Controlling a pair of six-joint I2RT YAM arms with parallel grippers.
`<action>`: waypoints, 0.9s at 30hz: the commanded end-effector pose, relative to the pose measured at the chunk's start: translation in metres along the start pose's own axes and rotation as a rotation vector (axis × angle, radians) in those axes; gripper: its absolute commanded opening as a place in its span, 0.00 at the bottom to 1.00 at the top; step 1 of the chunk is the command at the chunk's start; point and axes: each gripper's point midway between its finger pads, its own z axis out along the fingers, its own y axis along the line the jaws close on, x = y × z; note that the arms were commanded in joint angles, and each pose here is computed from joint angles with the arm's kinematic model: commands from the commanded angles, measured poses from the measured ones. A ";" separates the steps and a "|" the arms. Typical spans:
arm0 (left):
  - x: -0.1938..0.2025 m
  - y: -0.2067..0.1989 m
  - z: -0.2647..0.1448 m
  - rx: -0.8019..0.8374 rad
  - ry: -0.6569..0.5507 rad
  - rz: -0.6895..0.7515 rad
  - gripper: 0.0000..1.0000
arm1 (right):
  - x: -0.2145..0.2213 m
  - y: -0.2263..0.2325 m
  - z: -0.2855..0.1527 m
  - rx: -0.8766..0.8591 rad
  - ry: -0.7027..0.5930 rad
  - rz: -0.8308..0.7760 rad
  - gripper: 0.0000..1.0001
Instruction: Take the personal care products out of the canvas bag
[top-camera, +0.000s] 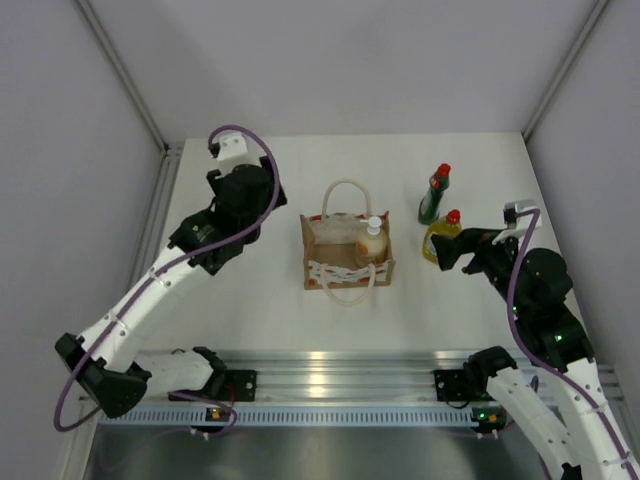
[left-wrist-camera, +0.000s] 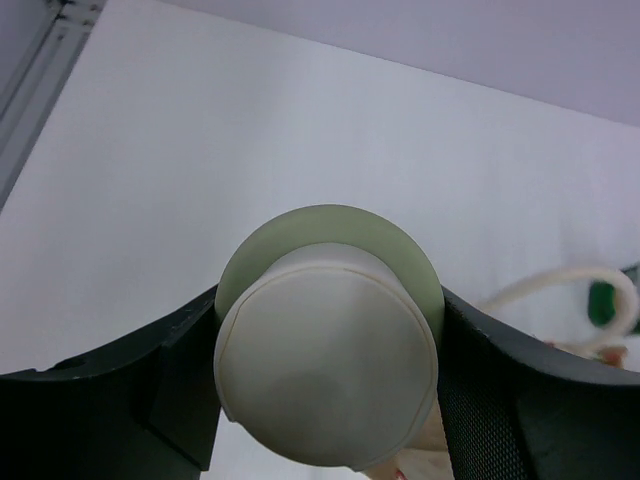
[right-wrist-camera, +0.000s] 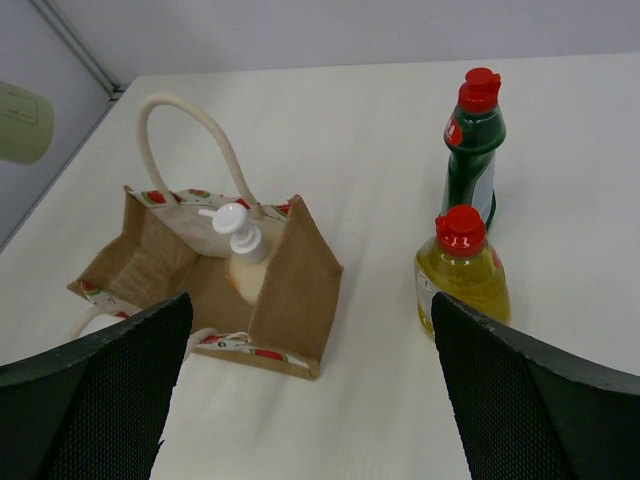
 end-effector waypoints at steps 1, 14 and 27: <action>-0.041 0.050 0.030 -0.140 -0.075 -0.212 0.00 | -0.023 0.009 -0.002 -0.038 -0.073 0.027 1.00; 0.066 0.132 0.112 -0.329 0.246 -0.266 0.00 | -0.036 0.030 -0.017 -0.136 -0.106 0.048 1.00; 0.116 0.164 0.118 -0.504 0.297 -0.198 0.00 | -0.028 0.032 -0.015 -0.155 -0.087 0.057 1.00</action>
